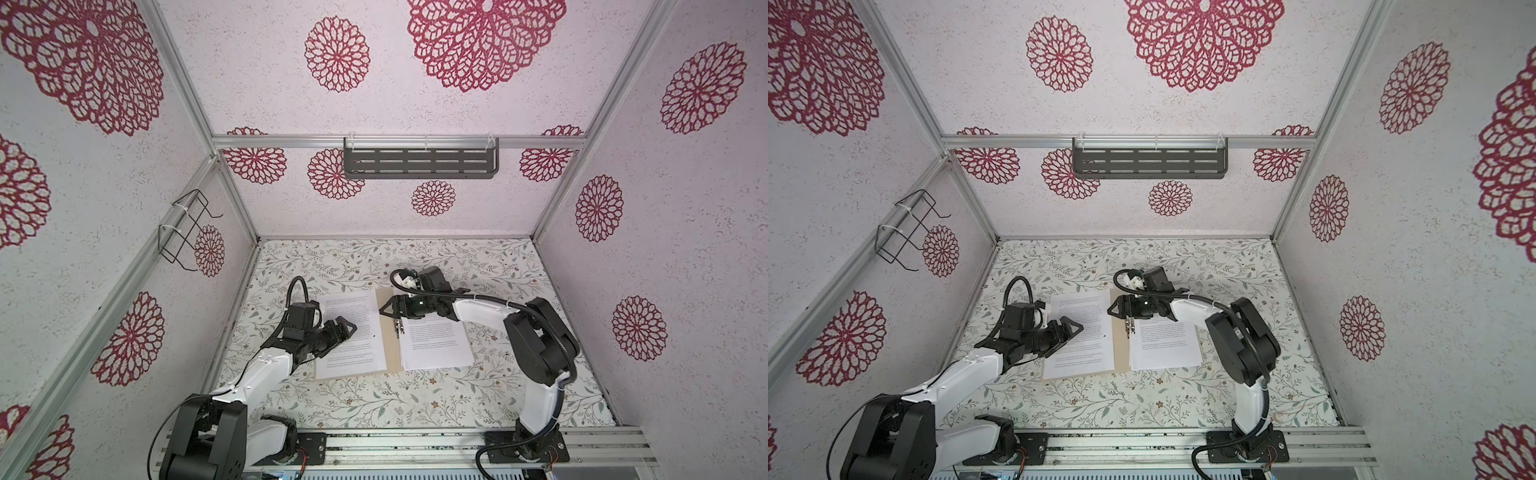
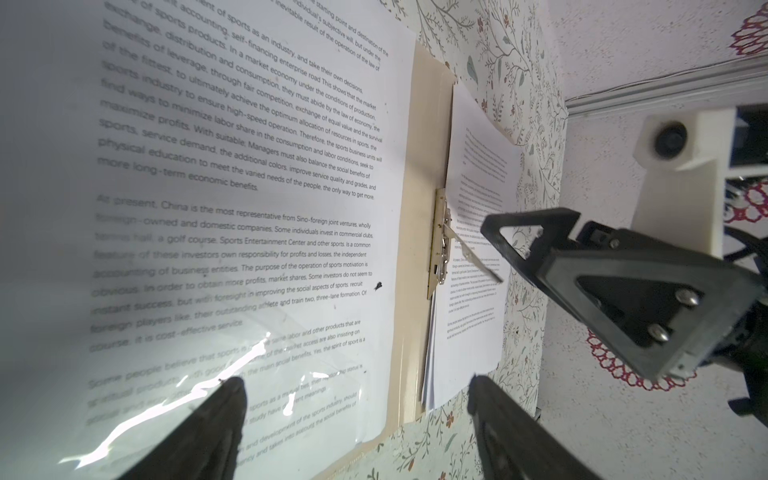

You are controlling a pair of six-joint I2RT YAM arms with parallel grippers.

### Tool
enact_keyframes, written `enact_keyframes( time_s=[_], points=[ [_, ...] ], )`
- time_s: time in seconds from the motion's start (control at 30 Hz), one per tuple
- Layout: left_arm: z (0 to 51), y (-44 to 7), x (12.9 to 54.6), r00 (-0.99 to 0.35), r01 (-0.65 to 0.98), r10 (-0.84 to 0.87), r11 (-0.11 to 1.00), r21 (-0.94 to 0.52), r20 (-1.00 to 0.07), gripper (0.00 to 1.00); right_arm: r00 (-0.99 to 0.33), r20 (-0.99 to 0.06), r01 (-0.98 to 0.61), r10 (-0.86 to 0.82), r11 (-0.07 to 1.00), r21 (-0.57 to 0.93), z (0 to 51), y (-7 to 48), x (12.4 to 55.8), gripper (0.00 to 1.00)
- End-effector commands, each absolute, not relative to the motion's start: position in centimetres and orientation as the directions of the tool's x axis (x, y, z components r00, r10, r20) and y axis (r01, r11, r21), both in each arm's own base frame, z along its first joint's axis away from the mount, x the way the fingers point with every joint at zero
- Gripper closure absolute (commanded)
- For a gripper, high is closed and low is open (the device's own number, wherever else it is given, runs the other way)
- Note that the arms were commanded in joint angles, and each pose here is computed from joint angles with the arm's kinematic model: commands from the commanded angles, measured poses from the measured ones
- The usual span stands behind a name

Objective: Put the files into the folder

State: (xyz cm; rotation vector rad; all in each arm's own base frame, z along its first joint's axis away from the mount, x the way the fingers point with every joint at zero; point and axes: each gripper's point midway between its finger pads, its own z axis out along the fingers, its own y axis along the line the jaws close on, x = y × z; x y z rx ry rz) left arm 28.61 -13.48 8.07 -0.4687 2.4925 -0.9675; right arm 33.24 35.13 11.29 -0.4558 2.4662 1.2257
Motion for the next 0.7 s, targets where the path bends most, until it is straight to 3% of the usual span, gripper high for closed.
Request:
enact_keyframes(
  time_s=[0.0, 0.2, 0.23, 0.47, 0.6, 0.67],
  points=[
    [9.0, -13.3, 28.9, -0.844, -0.143, -0.457, 0.696, -0.704, -0.281, 0.13, -0.849, -0.521, -0.466, -0.089, 0.594, 0.656, 15.4, 33.7, 32.2, 0.2],
    [9.2, -13.3, 29.0, -0.841, -0.152, -0.465, 0.695, -0.703, -0.278, 0.12, -0.821, -0.571, -0.349, 0.011, 0.781, 0.518, 15.1, 29.2, 32.1, 0.15],
    [9.3, -13.2, 29.0, -0.837, -0.153, -0.469, 0.695, -0.702, -0.282, 0.12, -0.823, -0.566, -0.318, 0.045, 0.789, 0.525, 15.2, 28.7, 32.1, 0.02],
    [10.5, -13.5, 29.8, -0.809, -0.139, -0.506, 0.66, -0.738, -0.3, 0.1, -0.813, -0.547, -0.186, 0.197, 0.803, 0.566, 16.1, 27.3, 32.2, 0.01],
    [10.7, -14.2, 30.1, -0.8, -0.117, -0.498, 0.676, -0.727, -0.335, 0.07, -0.795, -0.484, -0.053, 0.366, 0.753, 0.656, 15.9, 26.0, 32.2, 0.01],
    [10.5, -14.9, 30.2, -0.802, -0.101, -0.483, 0.69, -0.717, -0.352, 0.06, -0.781, -0.436, 0.029, 0.448, 0.723, 0.69, 15.5, 25.5, 32.0, 0.06]
  ],
)
